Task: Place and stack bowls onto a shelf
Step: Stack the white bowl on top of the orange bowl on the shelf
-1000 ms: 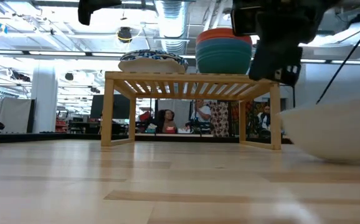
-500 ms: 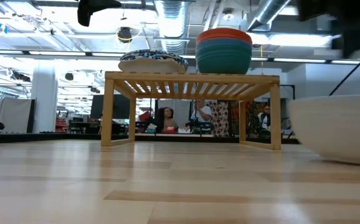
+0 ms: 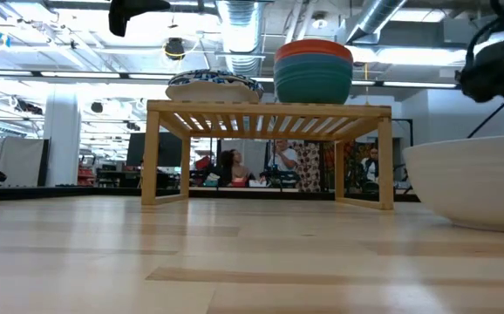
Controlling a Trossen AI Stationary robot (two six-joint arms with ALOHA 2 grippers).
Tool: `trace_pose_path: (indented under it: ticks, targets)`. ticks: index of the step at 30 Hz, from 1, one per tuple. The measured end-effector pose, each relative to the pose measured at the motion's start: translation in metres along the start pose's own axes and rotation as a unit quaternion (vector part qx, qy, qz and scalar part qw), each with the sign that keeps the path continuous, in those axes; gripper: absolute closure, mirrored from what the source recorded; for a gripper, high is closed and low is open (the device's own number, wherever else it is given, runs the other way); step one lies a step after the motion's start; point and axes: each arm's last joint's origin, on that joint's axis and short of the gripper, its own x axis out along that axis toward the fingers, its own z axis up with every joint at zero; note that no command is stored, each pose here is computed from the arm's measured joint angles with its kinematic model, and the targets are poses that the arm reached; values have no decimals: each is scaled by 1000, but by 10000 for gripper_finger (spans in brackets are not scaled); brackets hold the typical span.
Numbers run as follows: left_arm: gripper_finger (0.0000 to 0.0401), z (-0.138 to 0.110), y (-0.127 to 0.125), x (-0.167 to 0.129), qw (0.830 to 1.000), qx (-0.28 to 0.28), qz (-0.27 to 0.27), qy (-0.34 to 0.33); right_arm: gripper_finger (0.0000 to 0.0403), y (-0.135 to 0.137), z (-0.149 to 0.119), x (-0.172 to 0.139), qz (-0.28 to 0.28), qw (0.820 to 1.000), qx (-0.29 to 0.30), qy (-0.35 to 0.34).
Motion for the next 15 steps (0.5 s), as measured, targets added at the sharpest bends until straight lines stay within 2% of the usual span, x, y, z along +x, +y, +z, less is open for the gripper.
trace_pose_path:
  ticks: [4,8,12,15]
  targets:
    - [217,0,0,0,1000,-1,0,0,213,-4,1,15,25,999,25,-1]
    - [217,0,0,0,1000,-10,0,0,190,0,0,20,46,999,29,1]
    - [217,0,0,0,1000,-11,0,1,190,1,0,27,20,999,29,3]
    - [217,0,0,0,1000,-12,0,1,217,3,-1,34,0,999,33,13]
